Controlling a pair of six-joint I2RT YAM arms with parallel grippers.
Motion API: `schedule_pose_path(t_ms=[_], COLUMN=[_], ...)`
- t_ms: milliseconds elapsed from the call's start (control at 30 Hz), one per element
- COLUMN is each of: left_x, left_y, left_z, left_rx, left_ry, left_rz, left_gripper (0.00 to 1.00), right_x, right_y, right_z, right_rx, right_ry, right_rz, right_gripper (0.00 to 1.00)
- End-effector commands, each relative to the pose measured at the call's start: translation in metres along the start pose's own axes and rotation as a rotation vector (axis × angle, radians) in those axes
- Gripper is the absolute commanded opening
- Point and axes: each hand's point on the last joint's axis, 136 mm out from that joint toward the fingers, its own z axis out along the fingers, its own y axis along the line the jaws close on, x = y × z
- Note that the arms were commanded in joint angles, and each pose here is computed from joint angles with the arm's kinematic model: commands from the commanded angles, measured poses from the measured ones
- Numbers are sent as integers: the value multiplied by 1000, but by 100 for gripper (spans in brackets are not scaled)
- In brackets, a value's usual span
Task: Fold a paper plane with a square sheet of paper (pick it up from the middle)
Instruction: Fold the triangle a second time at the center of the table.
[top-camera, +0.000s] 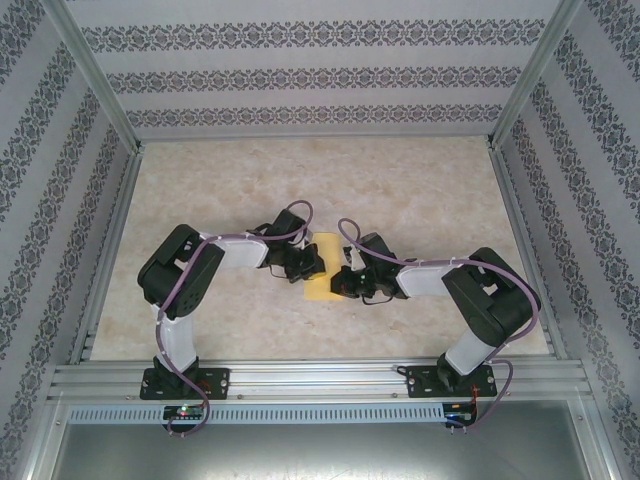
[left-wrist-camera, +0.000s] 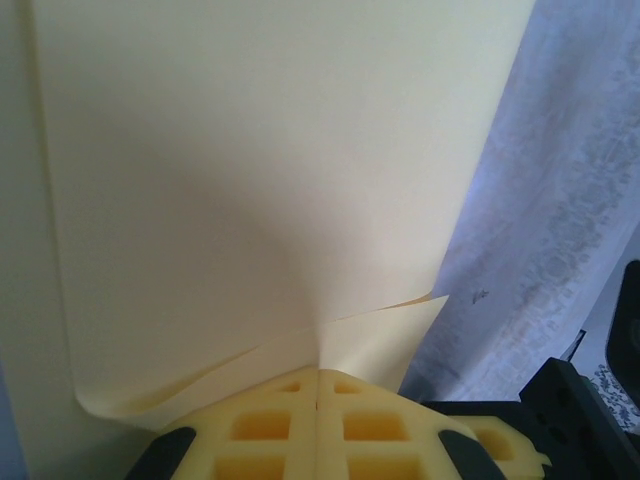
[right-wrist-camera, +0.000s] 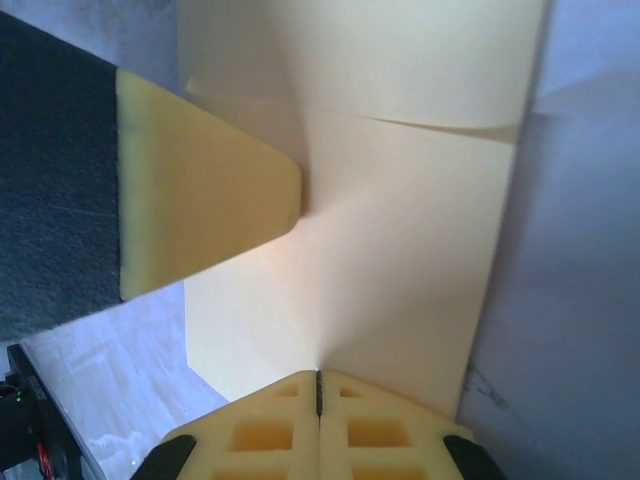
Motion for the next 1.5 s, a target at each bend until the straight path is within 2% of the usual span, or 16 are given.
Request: schedule_pose_path(t_ms=[0, 367, 700, 933, 1233, 1467], left_x=[-19, -38, -61, -70, -66, -50], left_y=[55, 32, 33, 10, -21, -28], left_z=[-12, -18, -26, -40, -70, -71], left_rx=[-158, -106, -94, -61, -21, -4], left_ry=[-78, -77, -105, -116, -140, -118], left_rz=[-72, 31, 41, 95, 155, 153], left_gripper=[5, 8, 9, 11, 14, 14], right_x=[42, 43, 39, 37, 33, 33], right_y=[-56, -55, -49, -47, -43, -43], right_z=[2, 3, 3, 4, 6, 5], right_rx=[186, 186, 170, 161, 147, 152], right_ry=[125, 133, 125, 120, 114, 108], right_rz=[113, 110, 104, 103, 101, 100], right_gripper=[0, 0, 0, 0, 0, 0])
